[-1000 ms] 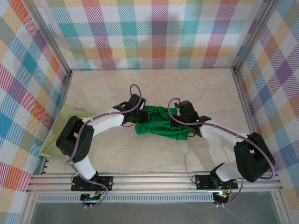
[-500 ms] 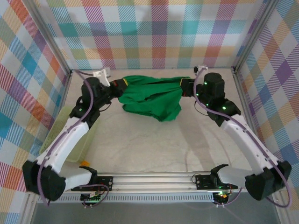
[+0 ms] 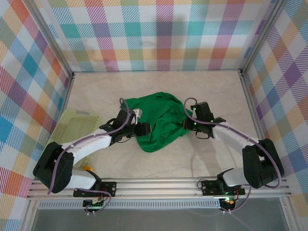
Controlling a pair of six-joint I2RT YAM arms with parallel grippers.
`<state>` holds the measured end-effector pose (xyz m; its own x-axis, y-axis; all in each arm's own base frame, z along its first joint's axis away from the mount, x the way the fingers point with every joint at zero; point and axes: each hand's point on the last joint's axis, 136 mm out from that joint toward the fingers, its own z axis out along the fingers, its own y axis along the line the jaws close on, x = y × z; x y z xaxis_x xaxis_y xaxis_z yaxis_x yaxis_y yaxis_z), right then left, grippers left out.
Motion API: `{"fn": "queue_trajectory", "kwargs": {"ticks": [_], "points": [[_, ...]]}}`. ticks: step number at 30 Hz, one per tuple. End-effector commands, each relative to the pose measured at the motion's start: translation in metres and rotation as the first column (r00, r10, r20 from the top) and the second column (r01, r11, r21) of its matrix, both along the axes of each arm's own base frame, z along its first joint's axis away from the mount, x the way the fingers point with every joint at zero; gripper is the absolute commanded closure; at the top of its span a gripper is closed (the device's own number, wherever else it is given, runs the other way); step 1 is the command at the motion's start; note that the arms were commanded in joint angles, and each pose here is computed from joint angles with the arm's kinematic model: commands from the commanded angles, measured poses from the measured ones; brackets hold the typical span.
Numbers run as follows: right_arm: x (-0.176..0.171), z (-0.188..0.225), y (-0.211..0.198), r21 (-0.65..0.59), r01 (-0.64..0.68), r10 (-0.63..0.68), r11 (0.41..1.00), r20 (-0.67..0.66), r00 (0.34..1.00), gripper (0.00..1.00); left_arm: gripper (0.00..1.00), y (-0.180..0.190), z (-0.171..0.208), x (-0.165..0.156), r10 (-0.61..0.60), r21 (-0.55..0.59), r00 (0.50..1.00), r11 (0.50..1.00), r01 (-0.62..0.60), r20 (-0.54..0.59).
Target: Fold the inside-out t-shirt
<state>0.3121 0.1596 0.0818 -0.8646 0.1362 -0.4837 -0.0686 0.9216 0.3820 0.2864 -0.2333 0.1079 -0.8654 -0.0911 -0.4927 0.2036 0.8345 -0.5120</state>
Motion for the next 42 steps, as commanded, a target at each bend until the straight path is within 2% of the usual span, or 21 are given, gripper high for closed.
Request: {"fn": "queue_trajectory", "kwargs": {"ticks": [1, 3, 7, 13, 17, 19, 21, 25, 28, 30, 32, 34, 37, 38, 40, 42], "points": [[0.013, 0.028, 0.008, 0.075, 0.009, -0.015, 0.997, 0.087, 0.996, 0.99, 0.40, 0.035, 0.014, 0.021, 0.072, 0.246, 0.995, 0.965, -0.088, 0.076], [0.013, 0.037, 0.013, 0.098, -0.027, 0.015, 0.995, 0.114, 0.993, 0.97, 0.30, 0.033, 0.023, 0.029, 0.036, 0.345, 0.993, 0.936, -0.073, 0.111], [0.009, 0.058, 0.020, 0.132, -0.084, 0.061, 0.988, 0.171, 0.983, 1.00, 0.18, -0.019, 0.042, 0.028, -0.131, 0.391, 0.973, 0.919, 0.049, 0.188], [-0.002, 0.106, 0.034, 0.217, -0.187, 0.125, 0.958, 0.268, 0.955, 1.00, 0.14, -0.063, 0.017, 0.040, -0.222, 0.463, 0.960, 0.878, 0.122, 0.168], [-0.009, 0.135, 0.044, 0.265, -0.248, 0.163, 0.932, 0.304, 0.938, 1.00, 0.13, -0.075, 0.014, 0.055, -0.198, 0.488, 0.960, 0.869, 0.080, 0.196], [-0.012, 0.149, 0.044, 0.269, -0.265, 0.169, 0.926, 0.333, 0.928, 1.00, 0.21, -0.062, 0.015, 0.071, -0.117, 0.537, 0.966, 0.843, -0.027, 0.232], [-0.013, 0.163, 0.038, 0.249, -0.255, 0.153, 0.934, 0.364, 0.918, 1.00, 0.38, -0.054, 0.019, 0.083, -0.062, 0.551, 0.965, 0.829, -0.093, 0.256], [-0.013, 0.192, 0.022, 0.176, -0.215, 0.121, 0.961, 0.432, 0.894, 1.00, 0.76, -0.056, 0.033, 0.084, -0.046, 0.508, 0.956, 0.854, -0.114, 0.291], [-0.011, 0.212, 0.009, 0.119, -0.169, 0.096, 0.978, 0.465, 0.880, 1.00, 0.94, -0.065, 0.052, 0.072, -0.083, 0.427, 0.947, 0.902, -0.060, 0.309], [-0.007, 0.219, -0.001, 0.075, -0.117, 0.069, 0.990, 0.468, 0.881, 1.00, 1.00, -0.071, 0.070, 0.059, -0.117, 0.383, 0.934, 0.924, -0.022, 0.337], [0.001, 0.224, -0.012, 0.031, -0.056, 0.035, 0.998, 0.465, 0.884, 1.00, 1.00, -0.075, 0.092, 0.043, -0.145, 0.361, 0.910, 0.933, -0.006, 0.390], [0.009, 0.226, -0.014, 0.012, -0.029, 0.020, 1.000, 0.457, 0.889, 1.00, 0.97, -0.081, 0.109, 0.031, -0.158, 0.287, 0.891, 0.957, 0.032, 0.425], [0.025, 0.222, 0.001, 0.052, -0.049, 0.023, 0.997, 0.422, 0.906, 1.00, 0.95, -0.064, 0.095, 0.036, -0.107, 0.220, 0.928, 0.975, 0.027, 0.357], [0.029, 0.220, 0.008, 0.074, -0.066, 0.030, 0.995, 0.405, 0.914, 1.00, 0.90, -0.055, 0.085, 0.042, -0.078, 0.219, 0.942, 0.976, 0.005, 0.327], [0.042, 0.210, 0.025, 0.117, -0.092, 0.045, 0.989, 0.354, 0.934, 1.00, 0.60, -0.025, 0.058, 0.052, 0.005, 0.306, 0.966, 0.948, -0.087, 0.260], [0.055, 0.193, 0.035, 0.139, -0.082, 0.040, 0.987, 0.284, 0.958, 1.00, 0.46, -0.003, 0.041, 0.056, 0.051, 0.402, 0.974, 0.905, -0.139, 0.221]]}}
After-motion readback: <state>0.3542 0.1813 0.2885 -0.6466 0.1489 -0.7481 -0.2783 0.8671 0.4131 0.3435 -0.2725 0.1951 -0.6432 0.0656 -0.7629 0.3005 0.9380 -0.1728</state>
